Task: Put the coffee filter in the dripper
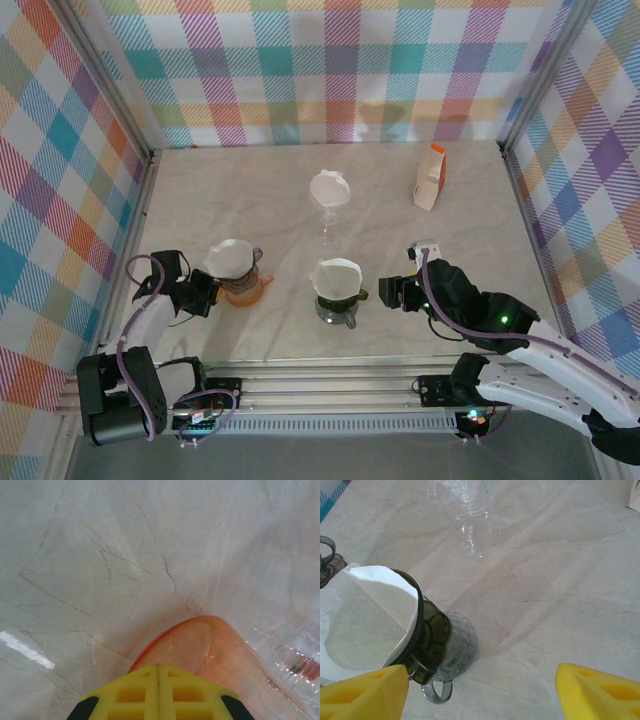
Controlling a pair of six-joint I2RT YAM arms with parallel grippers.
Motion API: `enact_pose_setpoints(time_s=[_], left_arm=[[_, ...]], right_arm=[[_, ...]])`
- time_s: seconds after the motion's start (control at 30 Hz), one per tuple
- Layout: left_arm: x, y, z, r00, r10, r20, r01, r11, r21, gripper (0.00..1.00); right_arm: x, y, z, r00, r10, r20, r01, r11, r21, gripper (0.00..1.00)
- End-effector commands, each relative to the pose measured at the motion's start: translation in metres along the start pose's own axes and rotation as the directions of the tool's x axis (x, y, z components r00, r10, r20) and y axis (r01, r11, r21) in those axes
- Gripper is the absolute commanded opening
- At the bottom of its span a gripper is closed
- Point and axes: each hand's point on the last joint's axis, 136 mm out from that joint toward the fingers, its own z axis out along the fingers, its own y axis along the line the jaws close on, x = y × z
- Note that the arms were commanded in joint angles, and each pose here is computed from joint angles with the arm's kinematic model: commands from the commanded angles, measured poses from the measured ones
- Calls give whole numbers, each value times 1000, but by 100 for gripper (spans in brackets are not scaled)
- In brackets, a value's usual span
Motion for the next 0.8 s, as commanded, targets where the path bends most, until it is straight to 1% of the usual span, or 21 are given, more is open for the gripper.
enact_pose_setpoints(time_s=[0.0, 0.03, 0.07, 0.23, 0.5, 0.77], left_arm=[[6, 1, 9, 1000, -6, -15, 6, 1000, -2, 0], [8, 3, 11, 1000, -5, -22, 5, 1000, -12, 0], [6, -3, 12, 1000, 9, -12, -9, 1000, 10, 0], [9, -7, 17, 1000, 26, -17, -25, 999, 20, 0], [29, -22, 40, 994, 87, -67, -85, 996, 31, 0], [55, -50, 56, 980, 179, -88, -176, 983, 42, 0]], right_arm=[[-1, -5, 1, 1000, 14, 12, -14, 1000, 23, 77], [-1, -5, 1, 1000, 14, 9, -14, 1000, 25, 77], [-1, -5, 1, 1000, 15, 10, -16, 1000, 25, 77], [2, -6, 3, 1000, 22, 2, -22, 999, 28, 77], [8, -9, 4, 999, 35, -9, -34, 999, 38, 77], [14, -13, 7, 999, 44, -24, -43, 998, 54, 77]])
